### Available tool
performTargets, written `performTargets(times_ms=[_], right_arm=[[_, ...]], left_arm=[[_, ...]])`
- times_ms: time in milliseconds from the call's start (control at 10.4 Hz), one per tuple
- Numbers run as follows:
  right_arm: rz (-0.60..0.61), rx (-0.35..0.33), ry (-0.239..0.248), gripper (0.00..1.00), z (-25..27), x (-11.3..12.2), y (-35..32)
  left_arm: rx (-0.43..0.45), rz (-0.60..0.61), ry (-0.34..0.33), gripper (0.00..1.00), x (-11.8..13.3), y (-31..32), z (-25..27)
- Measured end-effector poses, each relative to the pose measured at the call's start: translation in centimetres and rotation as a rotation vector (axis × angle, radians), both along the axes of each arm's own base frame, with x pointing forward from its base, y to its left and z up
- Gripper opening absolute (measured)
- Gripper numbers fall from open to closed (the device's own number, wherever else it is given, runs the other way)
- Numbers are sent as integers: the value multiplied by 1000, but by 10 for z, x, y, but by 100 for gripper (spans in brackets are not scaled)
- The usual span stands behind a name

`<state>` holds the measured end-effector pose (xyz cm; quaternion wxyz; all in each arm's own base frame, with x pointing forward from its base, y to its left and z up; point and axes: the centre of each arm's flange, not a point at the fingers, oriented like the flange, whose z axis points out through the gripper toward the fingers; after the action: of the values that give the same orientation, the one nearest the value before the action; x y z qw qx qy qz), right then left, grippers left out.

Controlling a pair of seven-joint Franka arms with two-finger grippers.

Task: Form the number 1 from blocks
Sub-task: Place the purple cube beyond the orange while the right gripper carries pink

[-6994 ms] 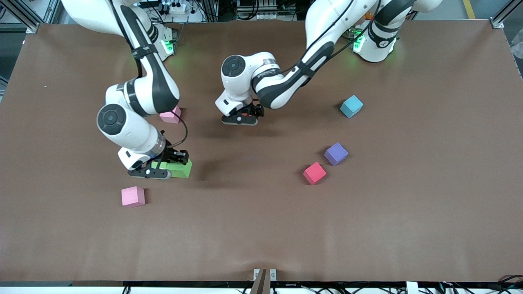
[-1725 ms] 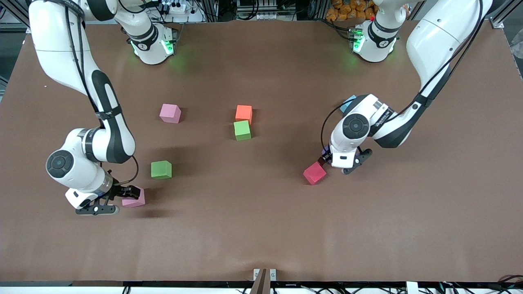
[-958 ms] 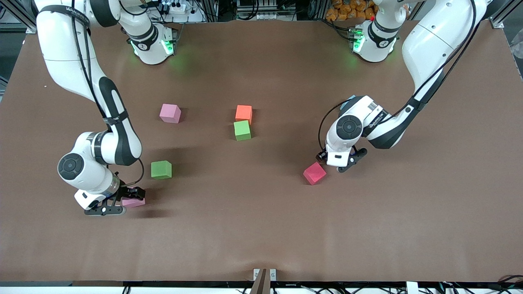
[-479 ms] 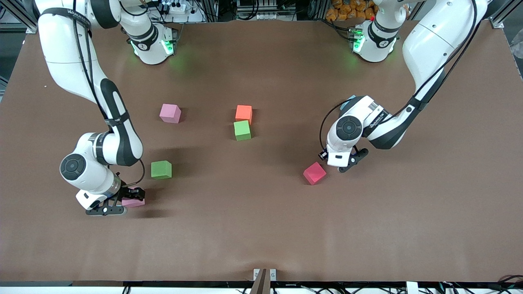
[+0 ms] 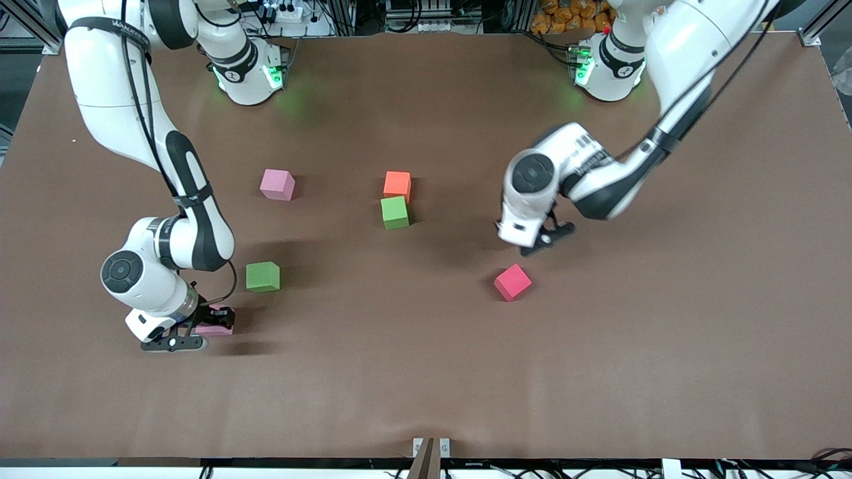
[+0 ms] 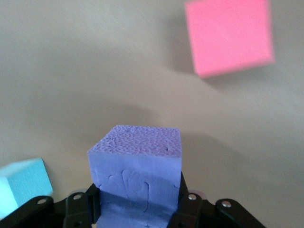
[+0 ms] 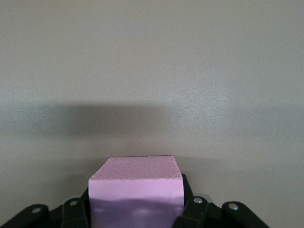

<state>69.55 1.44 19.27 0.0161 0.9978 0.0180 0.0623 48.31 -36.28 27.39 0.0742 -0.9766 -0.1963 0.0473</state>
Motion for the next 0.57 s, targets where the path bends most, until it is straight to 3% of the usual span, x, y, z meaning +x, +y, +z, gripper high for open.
performTargets(times_ms=[192,575], right_arm=[[-12,11,-9,67,4,2,-1],[-31,44,-63,67,52,11,0]], left_arm=[[-41,-57,-10,58,-46,-55,22],[-97,-251,8,58,-173,-176,38]])
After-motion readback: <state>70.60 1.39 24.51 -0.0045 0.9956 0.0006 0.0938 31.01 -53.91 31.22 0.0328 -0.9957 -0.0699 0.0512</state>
